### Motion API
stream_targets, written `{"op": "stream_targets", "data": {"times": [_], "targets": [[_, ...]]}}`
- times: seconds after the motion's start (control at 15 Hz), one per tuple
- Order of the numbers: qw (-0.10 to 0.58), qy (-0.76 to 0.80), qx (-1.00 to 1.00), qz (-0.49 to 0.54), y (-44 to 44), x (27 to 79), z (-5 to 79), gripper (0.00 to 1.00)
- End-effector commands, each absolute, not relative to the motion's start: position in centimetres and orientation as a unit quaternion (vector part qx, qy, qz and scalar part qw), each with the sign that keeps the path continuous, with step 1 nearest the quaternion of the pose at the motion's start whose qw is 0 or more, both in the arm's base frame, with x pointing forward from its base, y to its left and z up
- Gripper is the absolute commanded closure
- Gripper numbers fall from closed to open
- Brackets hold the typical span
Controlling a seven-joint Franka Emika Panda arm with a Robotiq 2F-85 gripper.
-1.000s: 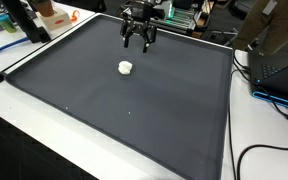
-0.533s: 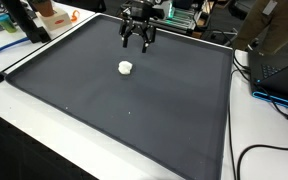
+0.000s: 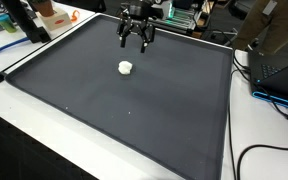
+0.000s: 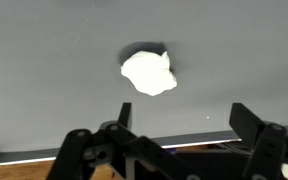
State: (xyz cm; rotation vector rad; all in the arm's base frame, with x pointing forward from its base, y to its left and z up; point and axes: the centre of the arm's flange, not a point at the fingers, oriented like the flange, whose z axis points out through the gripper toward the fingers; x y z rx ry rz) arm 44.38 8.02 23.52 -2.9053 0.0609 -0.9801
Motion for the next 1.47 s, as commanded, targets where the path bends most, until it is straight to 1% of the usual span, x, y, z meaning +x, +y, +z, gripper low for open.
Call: {"op": "stream_targets", "data": {"times": [0.0, 0.33, 0.8, 1.4], "targets": [[0.033, 0.020, -0.946, -0.323, 8.1, 44.8, 23.7, 0.00], [0.035, 0.017, -0.951, -0.307, 8.3, 44.9, 24.5, 0.00], [0.018, 0.009, -0.964, -0.264, 7.8, 46.1, 26.2, 0.00], [0.026, -0.012, -0.975, -0.219, 9.1, 47.9, 28.1, 0.00]]}}
